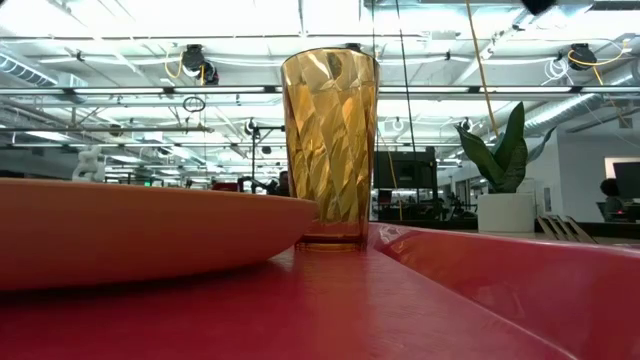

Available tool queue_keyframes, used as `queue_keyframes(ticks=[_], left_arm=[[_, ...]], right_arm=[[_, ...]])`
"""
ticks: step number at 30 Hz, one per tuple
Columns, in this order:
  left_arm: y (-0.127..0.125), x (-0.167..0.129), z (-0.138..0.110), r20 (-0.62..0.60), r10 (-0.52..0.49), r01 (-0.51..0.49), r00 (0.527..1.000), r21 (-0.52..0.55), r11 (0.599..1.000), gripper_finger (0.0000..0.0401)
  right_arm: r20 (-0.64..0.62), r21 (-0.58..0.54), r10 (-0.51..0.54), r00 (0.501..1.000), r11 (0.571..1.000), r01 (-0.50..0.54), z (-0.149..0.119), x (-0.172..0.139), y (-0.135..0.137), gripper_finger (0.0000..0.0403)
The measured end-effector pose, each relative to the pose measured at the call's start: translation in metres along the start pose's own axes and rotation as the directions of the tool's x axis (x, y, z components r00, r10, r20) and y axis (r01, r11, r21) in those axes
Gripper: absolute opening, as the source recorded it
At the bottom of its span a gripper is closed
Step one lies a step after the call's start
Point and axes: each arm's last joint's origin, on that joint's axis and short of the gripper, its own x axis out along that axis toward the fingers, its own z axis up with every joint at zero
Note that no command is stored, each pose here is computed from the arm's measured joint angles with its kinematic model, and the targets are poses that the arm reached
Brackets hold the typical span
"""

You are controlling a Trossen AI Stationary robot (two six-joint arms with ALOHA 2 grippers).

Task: Pick and place plate/cup/fork/spoon on tray
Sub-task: Put the orange plate on the red serving tray to the bottom of the orange cup, then put the pink fork on the red serving tray to the left of the orange plate

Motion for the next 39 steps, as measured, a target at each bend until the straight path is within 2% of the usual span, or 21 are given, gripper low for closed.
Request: queue_keyframes(ticks=[5, 12, 20, 26, 31, 39], left_arm=[[0.007, -0.016, -0.015, -0.091, 0.123, -0.126, 0.988, -0.023, 0.992, 0.0088], [0.021, -0.018, -0.034, -0.232, 0.289, -0.313, 0.929, -0.077, 0.946, 0.0088], [0.021, -0.014, -0.037, -0.245, 0.305, -0.340, 0.920, -0.112, 0.934, 0.0088], [0.022, -0.013, -0.035, -0.218, 0.322, -0.355, 0.922, -0.136, 0.925, 0.0088], [0.025, -0.010, -0.031, -0.200, 0.331, -0.361, 0.922, -0.136, 0.923, 0.0088], [0.035, -0.005, -0.025, -0.206, 0.353, -0.380, 0.913, -0.111, 0.918, 0.0088]], right_arm=[[-0.125, 0.044, -0.019, 0.992, 0.999, 0.025, -0.020, -0.003, 0.007, 0.0187], [-0.322, -0.034, -0.073, 0.944, 0.997, 0.065, -0.050, 0.010, 0.014, 0.0187], [-0.491, -0.195, -0.215, 0.844, 0.972, 0.133, -0.078, 0.022, 0.008, 0.0187], [-0.524, -0.293, -0.263, 0.810, 0.949, 0.118, -0.087, 0.029, 0.007, 0.0187], [-0.530, -0.301, -0.270, 0.804, 0.946, 0.120, -0.092, 0.033, 0.003, 0.0187], [-0.581, -0.253, -0.234, 0.780, 0.962, 0.100, -0.117, 0.040, -0.014, 0.0187]])
